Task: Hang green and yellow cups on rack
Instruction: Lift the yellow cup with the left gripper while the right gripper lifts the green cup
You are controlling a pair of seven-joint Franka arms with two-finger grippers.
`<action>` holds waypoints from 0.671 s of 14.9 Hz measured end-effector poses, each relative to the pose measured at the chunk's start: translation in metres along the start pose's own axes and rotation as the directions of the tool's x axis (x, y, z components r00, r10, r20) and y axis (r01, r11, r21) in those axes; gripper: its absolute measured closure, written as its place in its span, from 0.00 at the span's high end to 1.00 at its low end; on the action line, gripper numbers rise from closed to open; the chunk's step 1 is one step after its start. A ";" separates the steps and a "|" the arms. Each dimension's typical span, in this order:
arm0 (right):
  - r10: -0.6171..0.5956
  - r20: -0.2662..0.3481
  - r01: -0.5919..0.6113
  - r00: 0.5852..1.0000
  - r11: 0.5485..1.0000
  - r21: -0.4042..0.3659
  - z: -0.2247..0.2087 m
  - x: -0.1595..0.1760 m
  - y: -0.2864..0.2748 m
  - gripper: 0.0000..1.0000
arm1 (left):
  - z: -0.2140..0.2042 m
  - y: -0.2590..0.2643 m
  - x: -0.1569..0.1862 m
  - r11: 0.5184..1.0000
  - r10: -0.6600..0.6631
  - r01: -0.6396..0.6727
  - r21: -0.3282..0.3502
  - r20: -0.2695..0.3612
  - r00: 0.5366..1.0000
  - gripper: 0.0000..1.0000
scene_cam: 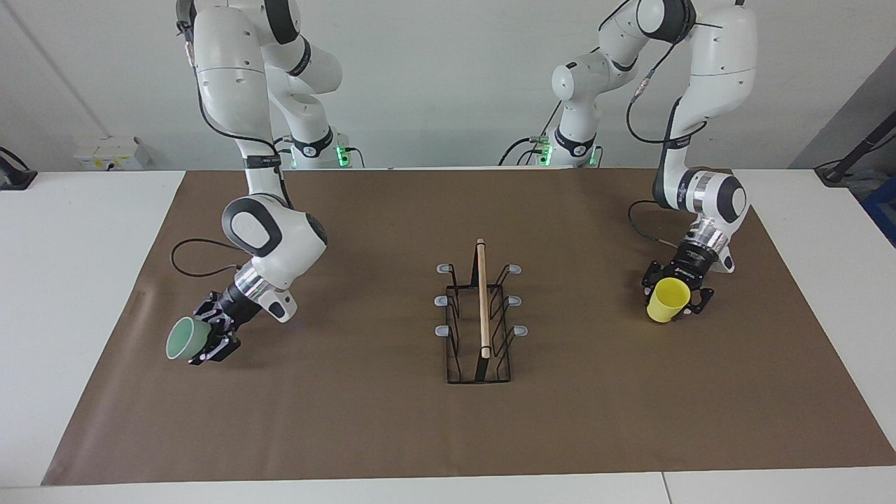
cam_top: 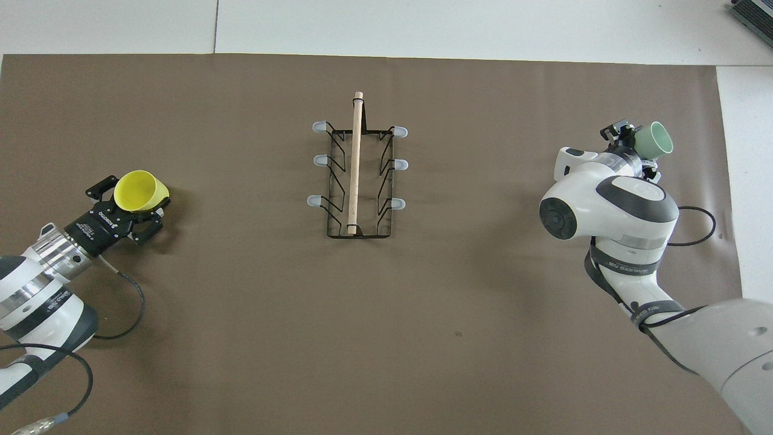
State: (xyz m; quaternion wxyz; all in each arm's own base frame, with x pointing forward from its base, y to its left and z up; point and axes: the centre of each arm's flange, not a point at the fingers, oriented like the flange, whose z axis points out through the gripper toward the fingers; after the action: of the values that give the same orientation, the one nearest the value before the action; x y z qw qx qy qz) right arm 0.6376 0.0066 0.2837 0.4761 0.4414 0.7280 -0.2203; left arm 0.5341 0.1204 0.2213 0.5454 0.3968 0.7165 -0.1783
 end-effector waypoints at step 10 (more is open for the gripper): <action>0.182 -0.254 -0.186 0.950 0.983 0.009 -0.040 -0.079 0.019 0.64 | 0.025 0.090 -0.150 0.688 0.680 -0.513 0.514 -0.210 0.702 0.67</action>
State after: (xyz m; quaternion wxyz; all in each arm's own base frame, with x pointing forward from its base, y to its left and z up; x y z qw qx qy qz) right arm 0.6462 0.0118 0.3738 0.4010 0.5281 0.7402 -0.1113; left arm 0.6326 0.1028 0.3669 0.3234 0.7456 0.5802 -0.0538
